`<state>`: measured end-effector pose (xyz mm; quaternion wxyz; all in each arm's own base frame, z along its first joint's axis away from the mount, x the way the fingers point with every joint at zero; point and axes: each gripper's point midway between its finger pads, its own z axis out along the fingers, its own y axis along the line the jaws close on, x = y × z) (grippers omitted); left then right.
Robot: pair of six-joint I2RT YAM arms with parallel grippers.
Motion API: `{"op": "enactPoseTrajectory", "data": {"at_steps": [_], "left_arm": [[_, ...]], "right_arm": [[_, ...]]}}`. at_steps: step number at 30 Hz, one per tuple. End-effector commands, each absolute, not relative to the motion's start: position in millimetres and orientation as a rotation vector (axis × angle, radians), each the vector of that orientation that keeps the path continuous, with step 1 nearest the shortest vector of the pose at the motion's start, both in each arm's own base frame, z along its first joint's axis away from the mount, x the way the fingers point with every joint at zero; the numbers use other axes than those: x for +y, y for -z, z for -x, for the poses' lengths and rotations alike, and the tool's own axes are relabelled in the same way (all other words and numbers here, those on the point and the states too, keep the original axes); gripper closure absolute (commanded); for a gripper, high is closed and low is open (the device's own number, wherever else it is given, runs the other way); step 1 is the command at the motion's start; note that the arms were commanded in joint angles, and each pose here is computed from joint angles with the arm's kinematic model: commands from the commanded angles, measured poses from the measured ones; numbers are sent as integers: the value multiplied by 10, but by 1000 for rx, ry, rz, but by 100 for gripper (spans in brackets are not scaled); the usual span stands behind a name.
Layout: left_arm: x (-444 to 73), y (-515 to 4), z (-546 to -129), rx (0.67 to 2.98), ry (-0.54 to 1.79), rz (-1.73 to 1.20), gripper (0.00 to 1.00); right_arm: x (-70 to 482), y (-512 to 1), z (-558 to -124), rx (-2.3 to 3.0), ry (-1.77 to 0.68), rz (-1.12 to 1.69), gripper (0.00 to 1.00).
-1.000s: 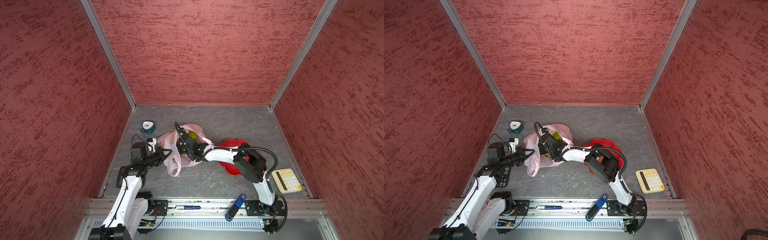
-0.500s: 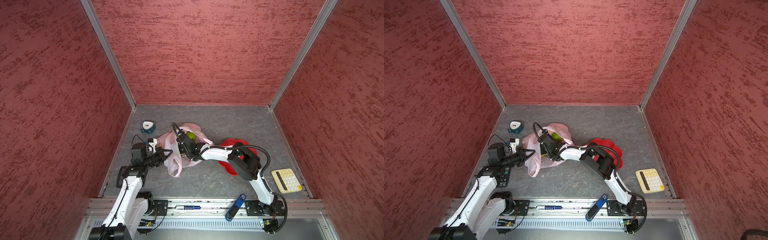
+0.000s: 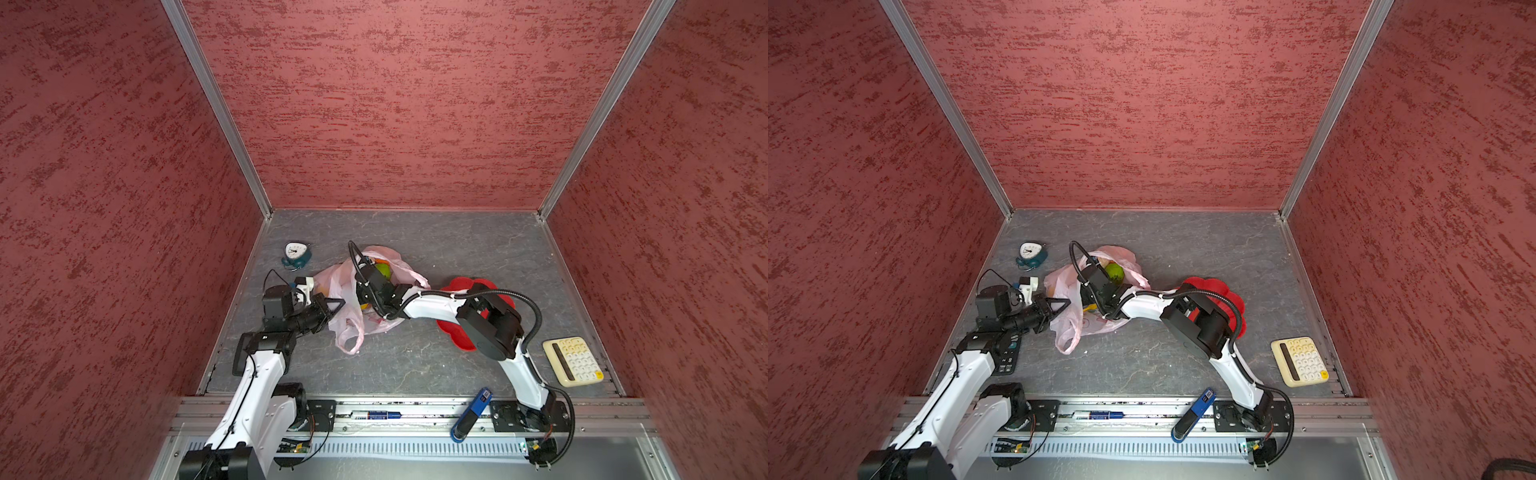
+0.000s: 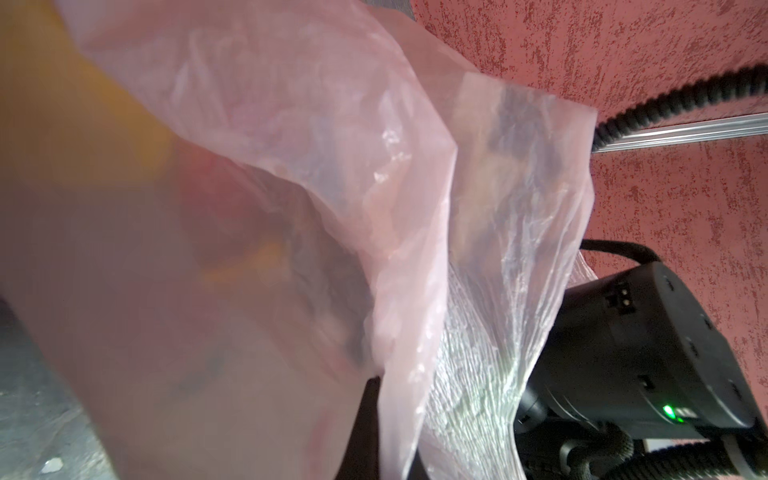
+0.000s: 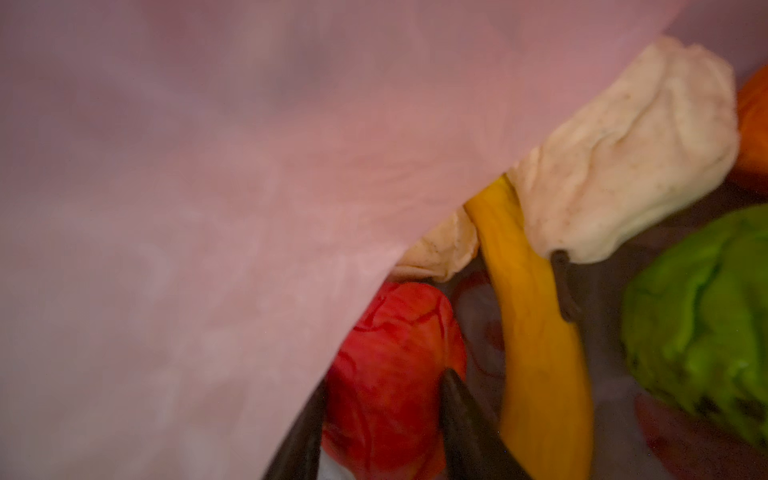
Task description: Take the fake fruits out of the plastic bag
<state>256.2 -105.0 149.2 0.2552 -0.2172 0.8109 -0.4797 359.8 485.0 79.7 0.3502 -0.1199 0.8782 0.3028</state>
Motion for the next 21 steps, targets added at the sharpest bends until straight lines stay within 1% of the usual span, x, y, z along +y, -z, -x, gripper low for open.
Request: {"op": "enactPoseTrajectory", "data": {"at_steps": [1, 5, 8, 12, 14, 16, 18, 21], "left_arm": [[-1001, -1543, -2656, 2154, 1296, 588, 95], [-981, -1572, -2710, 2142, 1285, 583, 95], [-978, -1598, -2726, 2136, 1288, 576, 96], [-988, -1614, -2699, 2137, 1294, 567, 96], [-1000, -1614, -2671, 2138, 1301, 560, 96], [-1018, -1608, -2633, 2142, 1314, 555, 96], [-1029, -1603, -2602, 2144, 1320, 549, 96], [-1044, -1574, -2553, 2148, 1329, 542, 96]], "right_arm": [[4752, -991, -3584, 2242, -781, 312, 63], [4675, -1112, -3535, 2223, -784, 319, 66], [4663, -1146, -3525, 2214, -781, 333, 65], [4723, -1098, -3542, 2217, -792, 348, 54], [4777, -1052, -3552, 2225, -801, 359, 46], [4841, -1014, -3573, 2235, -809, 366, 33], [4888, -985, -3601, 2240, -812, 362, 24], [4943, -929, -3651, 2251, -808, 358, 19]]}}
